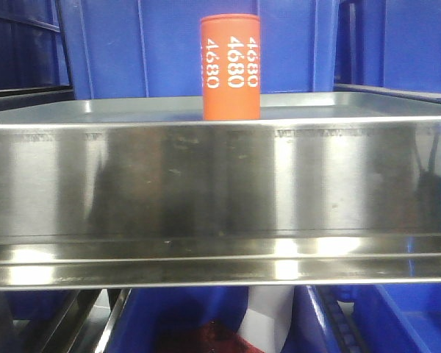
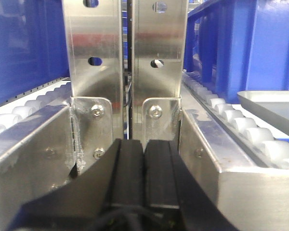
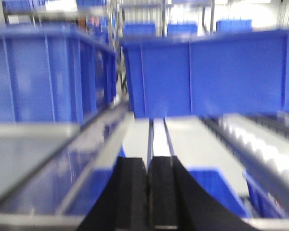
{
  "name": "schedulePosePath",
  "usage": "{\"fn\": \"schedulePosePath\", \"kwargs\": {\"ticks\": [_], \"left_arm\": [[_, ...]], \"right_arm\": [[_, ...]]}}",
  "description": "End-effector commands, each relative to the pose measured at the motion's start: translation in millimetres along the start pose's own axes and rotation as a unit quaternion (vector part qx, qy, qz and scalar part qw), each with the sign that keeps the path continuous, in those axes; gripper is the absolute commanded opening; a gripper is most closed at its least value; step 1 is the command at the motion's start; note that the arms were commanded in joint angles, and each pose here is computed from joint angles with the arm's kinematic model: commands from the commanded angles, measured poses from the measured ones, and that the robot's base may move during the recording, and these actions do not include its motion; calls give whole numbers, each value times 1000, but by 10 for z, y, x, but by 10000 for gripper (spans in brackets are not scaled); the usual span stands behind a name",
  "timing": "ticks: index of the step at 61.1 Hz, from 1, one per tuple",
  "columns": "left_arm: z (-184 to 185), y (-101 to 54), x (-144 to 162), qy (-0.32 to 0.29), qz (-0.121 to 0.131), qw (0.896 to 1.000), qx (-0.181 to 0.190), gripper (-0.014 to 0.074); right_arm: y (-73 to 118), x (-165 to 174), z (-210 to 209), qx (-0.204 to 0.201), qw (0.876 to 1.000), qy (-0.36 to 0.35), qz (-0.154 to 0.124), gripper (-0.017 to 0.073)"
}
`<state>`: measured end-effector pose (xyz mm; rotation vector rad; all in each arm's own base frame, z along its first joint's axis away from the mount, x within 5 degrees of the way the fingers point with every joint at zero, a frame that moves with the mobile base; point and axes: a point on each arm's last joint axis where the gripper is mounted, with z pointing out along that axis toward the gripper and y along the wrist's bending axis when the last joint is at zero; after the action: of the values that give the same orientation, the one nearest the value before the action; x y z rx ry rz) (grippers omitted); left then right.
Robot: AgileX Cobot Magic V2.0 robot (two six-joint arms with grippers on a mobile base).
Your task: Grab orange capacitor from left shelf to right conveyor
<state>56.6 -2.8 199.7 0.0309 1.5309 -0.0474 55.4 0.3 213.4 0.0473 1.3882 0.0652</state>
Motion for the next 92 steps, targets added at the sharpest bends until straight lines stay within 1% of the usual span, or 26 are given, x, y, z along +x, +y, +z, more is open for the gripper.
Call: {"fn": "schedulePosePath", "kwargs": {"ticks": [1,7,10,11,13,14,15,16,17,18,20,23,28,36,44,52,56,62,63,68,69,70,72,77,81,92], "left_arm": [[-1,0,-7,-35,-2,999,1,-126],[-1,0,-7,-35,-2,999,1,-126],[-1,0,-7,-35,-2,999,1,-126],[-1,0,-7,-35,-2,999,1,-126],[-1,0,-7,-35,-2,999,1,-126],[-1,0,-7,-35,-2,999,1,-126],[-1,0,-7,-35,-2,999,1,-126],[-1,0,-7,-35,-2,999,1,-126],[-1,0,-7,-35,-2,999,1,-126],[-1,0,-7,-35,-2,999,1,-126],[-1,0,-7,-35,-2,999,1,-126],[-1,0,-7,-35,-2,999,1,-126],[-1,0,-7,-35,-2,999,1,-126],[-1,0,-7,-35,-2,999,1,-126],[-1,0,-7,-35,-2,999,1,-126],[-1,0,-7,-35,-2,999,1,-126],[-1,0,-7,-35,-2,999,1,-126],[-1,0,-7,-35,-2,999,1,-126],[-1,0,-7,-35,-2,999,1,-126],[-1,0,-7,-35,-2,999,1,-126],[-1,0,-7,-35,-2,999,1,-126],[-1,0,-7,-35,-2,999,1,-126],[-1,0,-7,-35,-2,999,1,-126],[-1,0,-7,-35,-2,999,1,-126],[-1,0,-7,-35,-2,999,1,-126],[-1,0,-7,-35,-2,999,1,-126]], "right_arm": [[20,-252,-39,-9,994,-112,4,57],[33,-379,-58,-24,987,-147,68,57],[50,-513,-71,-32,983,-161,77,57],[58,-562,-77,-34,983,-165,74,57],[81,-703,-94,-40,982,-173,59,57],[88,-726,-95,-41,983,-170,48,57],[103,-828,-110,-44,983,-176,35,57],[109,-888,-115,-44,984,-173,27,57],[116,-964,-129,-46,982,-179,25,57],[124,-1066,-137,-45,983,-180,12,57],[133,-1231,-141,-43,983,-176,3,57],[136,-1416,-101,-43,986,-163,16,57],[139,-1739,11,-42,989,-133,47,57],[194,-2033,350,-60,993,-78,57,57],[353,-2159,772,-101,993,4,66,60],[640,-2149,1083,-161,981,87,65,71],[845,-2090,1210,-199,971,122,60,143],[1161,-2008,1322,-254,953,154,52,359],[1223,-1970,1359,-260,951,162,49,419],[1464,-1835,1452,-286,938,191,37,619],[1503,-1813,1469,-290,936,196,35,643],[1539,-1786,1484,-292,934,201,33,652],[1622,-1717,1516,-299,930,213,30,636],[1785,-1567,1574,-310,920,236,32,628],[1867,-1457,1625,-311,916,251,27,628],[2016,-1173,1747,-305,907,291,7,628]]}}
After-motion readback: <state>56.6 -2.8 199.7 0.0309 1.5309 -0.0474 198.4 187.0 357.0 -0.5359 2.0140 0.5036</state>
